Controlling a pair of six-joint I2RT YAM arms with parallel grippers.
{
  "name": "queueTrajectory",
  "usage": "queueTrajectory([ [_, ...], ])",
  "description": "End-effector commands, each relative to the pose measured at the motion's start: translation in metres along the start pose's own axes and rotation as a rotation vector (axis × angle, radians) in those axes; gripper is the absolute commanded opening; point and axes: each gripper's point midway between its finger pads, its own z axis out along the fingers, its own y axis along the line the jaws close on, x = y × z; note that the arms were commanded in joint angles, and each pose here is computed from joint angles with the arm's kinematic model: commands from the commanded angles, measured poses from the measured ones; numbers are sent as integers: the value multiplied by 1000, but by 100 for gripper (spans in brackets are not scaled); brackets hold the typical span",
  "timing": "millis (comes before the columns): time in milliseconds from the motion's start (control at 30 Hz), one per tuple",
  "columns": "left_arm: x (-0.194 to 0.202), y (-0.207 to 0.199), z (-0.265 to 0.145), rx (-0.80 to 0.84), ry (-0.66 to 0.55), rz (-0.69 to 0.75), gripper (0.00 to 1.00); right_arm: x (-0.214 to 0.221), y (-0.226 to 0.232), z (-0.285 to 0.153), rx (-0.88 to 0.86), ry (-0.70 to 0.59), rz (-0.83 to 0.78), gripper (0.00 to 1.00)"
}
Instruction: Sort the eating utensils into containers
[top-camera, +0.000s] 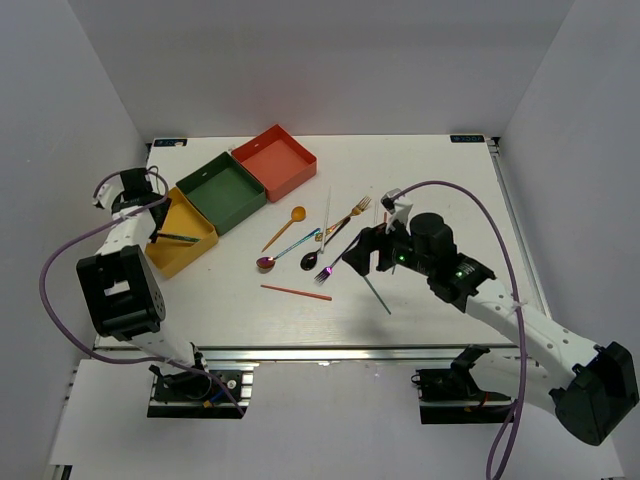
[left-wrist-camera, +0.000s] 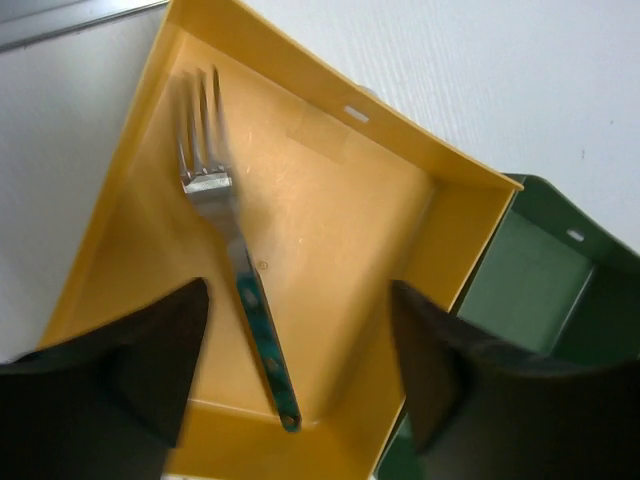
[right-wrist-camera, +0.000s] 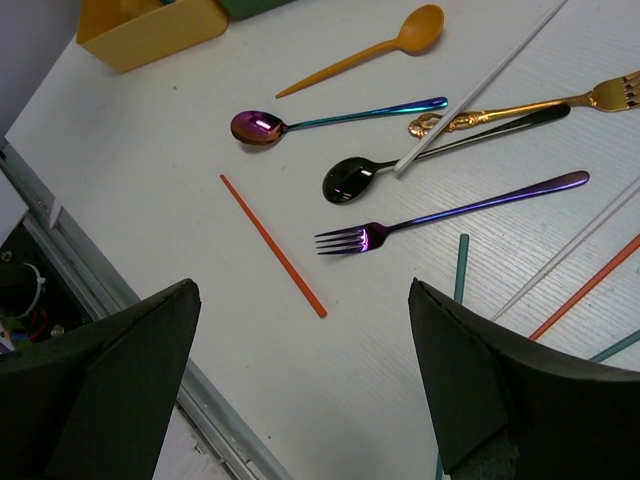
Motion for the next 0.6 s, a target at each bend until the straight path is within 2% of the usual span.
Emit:
queueTrajectory([
  [0,-23,-20,-19,78,-60,-42,86,-15,3,7,-18,-33,-16,89],
  [67,-30,-27,-25,94,-70,-38,96,-11,-5,17,17,-8,0,89],
  [100,-32,-29,-29,106,-72,-30,98,-16,-7,20,38,-7,17,89],
  [167,-37,-38,-43,153,-68,-2,98,-4,-28,39,140,65,70,89],
  [300,-43,-44,-79,248,-69,39,98,1,-68,52,380,73,172,89],
  [433,-18,-47,-131,405,-63,168,98,-8,-95,63,579,44,273,89],
  [533,17,-41,-166,516,-71,300,98,8,-104,85,624,117,300,89],
  [567,26,-37,-172,526,-77,353,98,-5,-101,92,630,109,306,89],
])
